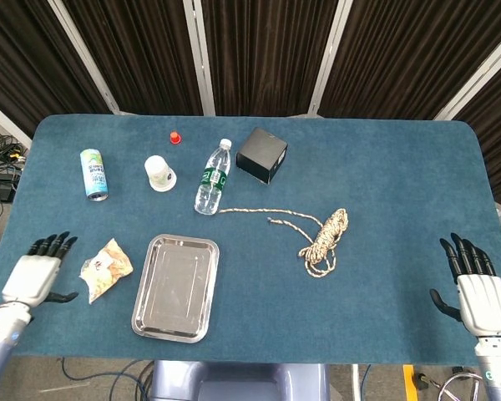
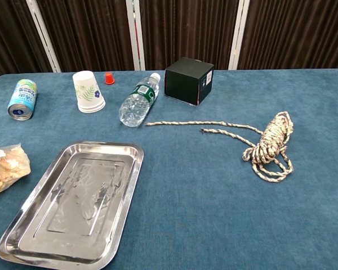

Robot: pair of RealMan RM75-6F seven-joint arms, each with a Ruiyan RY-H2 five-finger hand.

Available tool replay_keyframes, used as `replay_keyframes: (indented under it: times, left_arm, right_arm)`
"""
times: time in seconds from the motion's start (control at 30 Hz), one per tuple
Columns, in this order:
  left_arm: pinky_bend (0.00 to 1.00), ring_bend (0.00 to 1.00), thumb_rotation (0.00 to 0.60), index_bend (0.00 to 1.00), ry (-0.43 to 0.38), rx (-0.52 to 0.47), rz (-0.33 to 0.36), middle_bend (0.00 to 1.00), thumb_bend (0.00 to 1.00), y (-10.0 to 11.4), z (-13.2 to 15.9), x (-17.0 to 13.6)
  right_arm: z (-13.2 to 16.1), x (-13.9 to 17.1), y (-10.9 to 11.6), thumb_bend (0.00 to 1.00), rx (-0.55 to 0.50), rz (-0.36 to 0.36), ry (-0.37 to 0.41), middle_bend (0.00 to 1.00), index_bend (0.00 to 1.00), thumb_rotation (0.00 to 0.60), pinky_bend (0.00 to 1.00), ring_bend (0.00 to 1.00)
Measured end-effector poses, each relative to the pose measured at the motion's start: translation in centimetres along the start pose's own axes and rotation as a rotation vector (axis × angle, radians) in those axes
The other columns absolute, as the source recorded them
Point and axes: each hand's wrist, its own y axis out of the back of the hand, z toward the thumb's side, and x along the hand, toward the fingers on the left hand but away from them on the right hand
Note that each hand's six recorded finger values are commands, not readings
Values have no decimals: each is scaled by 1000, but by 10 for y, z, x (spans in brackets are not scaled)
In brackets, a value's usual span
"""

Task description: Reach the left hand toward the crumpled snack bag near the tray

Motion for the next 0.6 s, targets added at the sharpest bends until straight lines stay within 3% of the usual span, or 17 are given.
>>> replay_keyframes:
  times: [0.1,0.27,0.3,0.43,0.53,0.6]
  left_arm:
    - [150,19,600,129,-9,2,-14,48,70,-5,13,13]
    - [271,151,600,328,-22,3,-21,205,158,-13,33,29]
    - [305,189,600,359,-23,10,-17,247,172,-14,37,32]
    - [577,502,600,600,-20,37,1,581,286,-15,41,37]
    - [646,587,600,675,-12,42,31,660,314,-12,42,38]
    - [650,592,600,680,-13,55,59,665,314,-9,41,37]
  right_arm:
    - [0,0,0,303,-2,2,-1,0,0,600,111,0]
    - [0,0,0,303,-5,3,0,0,0,600,111,0]
    - [0,0,0,302,-5,4,1,0,0,600,112,0]
    - [0,1,0,303,-6,4,5,0,0,600,112,0]
    - [0,1,0,303,-9,4,4,0,0,600,111,0]
    - [0,1,0,302,-10,3,3,0,0,600,111,0]
